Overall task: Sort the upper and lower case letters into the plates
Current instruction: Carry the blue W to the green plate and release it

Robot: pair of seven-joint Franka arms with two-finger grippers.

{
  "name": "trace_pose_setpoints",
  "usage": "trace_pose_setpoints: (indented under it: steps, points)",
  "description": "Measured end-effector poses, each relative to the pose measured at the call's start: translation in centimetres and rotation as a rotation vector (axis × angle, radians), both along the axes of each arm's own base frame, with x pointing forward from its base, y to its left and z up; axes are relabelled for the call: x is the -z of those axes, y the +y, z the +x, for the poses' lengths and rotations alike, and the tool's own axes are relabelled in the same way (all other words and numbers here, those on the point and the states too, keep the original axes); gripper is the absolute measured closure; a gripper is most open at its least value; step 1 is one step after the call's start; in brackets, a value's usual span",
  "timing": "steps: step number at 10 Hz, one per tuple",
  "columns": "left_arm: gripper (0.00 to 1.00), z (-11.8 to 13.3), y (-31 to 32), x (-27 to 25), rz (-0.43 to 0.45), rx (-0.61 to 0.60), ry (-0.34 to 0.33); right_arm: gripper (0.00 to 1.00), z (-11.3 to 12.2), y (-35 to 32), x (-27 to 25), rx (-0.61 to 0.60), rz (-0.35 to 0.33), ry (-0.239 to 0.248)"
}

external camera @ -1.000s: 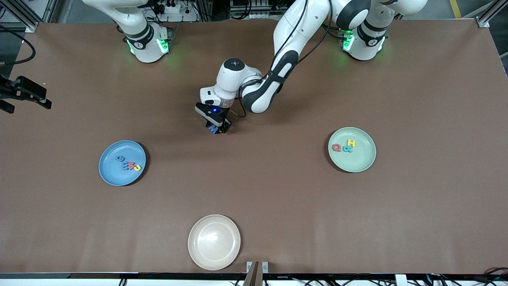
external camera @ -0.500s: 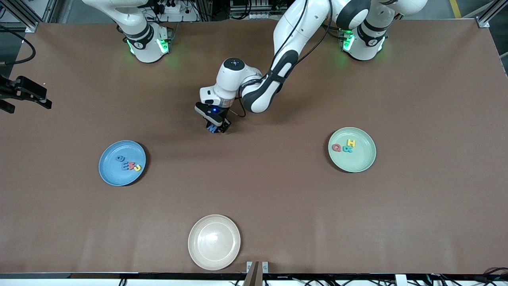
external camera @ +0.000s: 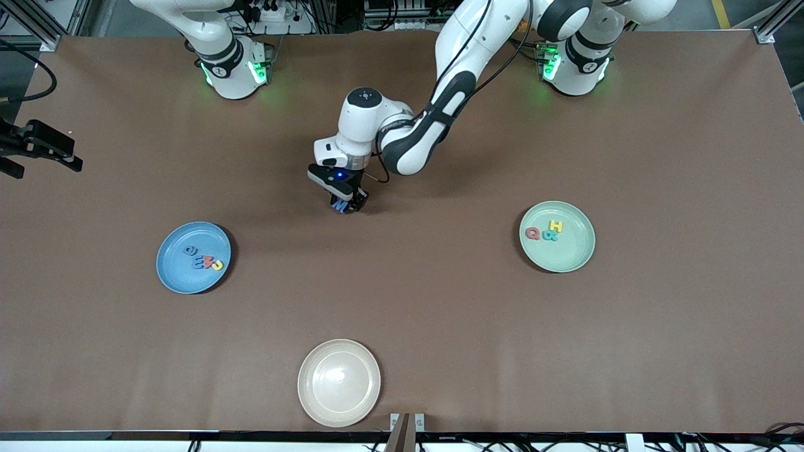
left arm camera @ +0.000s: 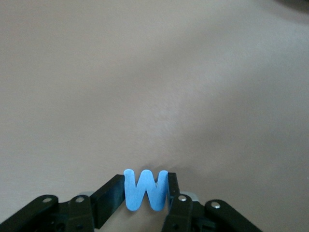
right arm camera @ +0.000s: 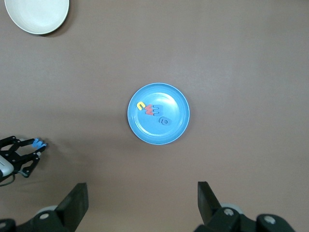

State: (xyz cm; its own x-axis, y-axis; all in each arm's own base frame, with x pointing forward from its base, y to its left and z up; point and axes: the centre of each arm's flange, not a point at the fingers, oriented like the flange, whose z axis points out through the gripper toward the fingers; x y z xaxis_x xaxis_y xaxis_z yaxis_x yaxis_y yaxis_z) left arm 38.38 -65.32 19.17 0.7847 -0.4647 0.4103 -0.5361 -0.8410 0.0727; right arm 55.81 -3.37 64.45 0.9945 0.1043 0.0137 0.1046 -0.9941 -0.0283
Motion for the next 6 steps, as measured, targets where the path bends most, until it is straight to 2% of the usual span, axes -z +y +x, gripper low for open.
trace_pose_setpoints:
  steps: [2,3,6]
  points:
    - [0.58,1.8,1.9,-1.4,0.046,-0.013,0.0,0.0,0.0,0.0,0.0,0.0,0.0,0.0]
    - [0.58,3.6,3.8,-1.8,0.092,-0.018,0.009,0.0,0.0,0.0,0.0,0.0,0.0,0.001]
    - [0.58,9.4,12.6,-3.3,0.232,-0.027,0.107,0.0,0.0,0.0,0.0,0.0,0.0,0.002]
